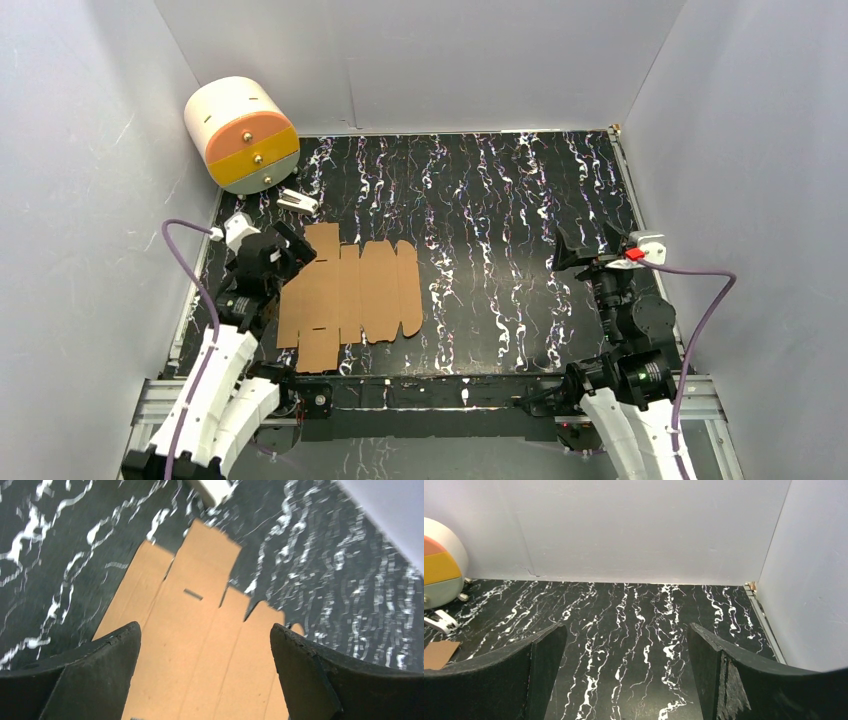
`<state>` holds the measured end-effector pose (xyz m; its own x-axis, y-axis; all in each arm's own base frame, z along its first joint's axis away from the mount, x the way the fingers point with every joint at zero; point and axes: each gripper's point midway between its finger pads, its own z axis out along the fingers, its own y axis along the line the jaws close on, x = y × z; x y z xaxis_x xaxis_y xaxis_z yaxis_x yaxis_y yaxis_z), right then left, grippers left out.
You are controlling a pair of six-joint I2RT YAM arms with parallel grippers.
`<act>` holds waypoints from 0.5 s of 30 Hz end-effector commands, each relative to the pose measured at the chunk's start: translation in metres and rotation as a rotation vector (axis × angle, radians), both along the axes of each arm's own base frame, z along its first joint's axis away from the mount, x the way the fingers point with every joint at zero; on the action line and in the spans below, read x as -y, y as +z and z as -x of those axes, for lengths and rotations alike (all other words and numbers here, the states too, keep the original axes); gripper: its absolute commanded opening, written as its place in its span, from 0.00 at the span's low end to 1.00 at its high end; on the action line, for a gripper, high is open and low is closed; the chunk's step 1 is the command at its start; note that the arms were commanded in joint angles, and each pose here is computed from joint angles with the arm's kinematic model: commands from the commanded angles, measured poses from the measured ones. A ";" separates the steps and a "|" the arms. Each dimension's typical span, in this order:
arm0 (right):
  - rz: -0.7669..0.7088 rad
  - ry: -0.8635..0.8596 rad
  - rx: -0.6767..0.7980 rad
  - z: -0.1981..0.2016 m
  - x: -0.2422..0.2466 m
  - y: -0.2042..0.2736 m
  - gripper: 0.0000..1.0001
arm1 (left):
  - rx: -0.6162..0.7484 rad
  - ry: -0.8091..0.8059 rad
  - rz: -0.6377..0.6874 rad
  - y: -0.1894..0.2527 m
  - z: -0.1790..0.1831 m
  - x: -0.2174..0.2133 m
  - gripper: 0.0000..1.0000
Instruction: Fold the paper box
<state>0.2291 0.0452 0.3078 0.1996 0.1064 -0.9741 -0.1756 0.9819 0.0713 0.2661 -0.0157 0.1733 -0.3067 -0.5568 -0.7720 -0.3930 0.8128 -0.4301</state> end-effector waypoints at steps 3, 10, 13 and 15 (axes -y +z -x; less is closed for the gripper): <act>-0.033 0.049 0.085 0.010 -0.008 0.019 0.99 | -0.290 0.182 0.084 -0.070 0.022 -0.016 0.98; -0.043 0.094 0.106 0.017 -0.017 0.023 0.99 | -0.446 0.275 0.226 -0.118 0.038 -0.027 0.98; -0.046 0.102 0.112 0.019 -0.018 0.024 0.99 | -0.484 0.278 0.237 -0.127 0.041 -0.025 0.98; -0.047 0.106 0.116 0.020 -0.019 0.024 0.99 | -0.498 0.290 0.223 -0.130 0.042 -0.028 0.98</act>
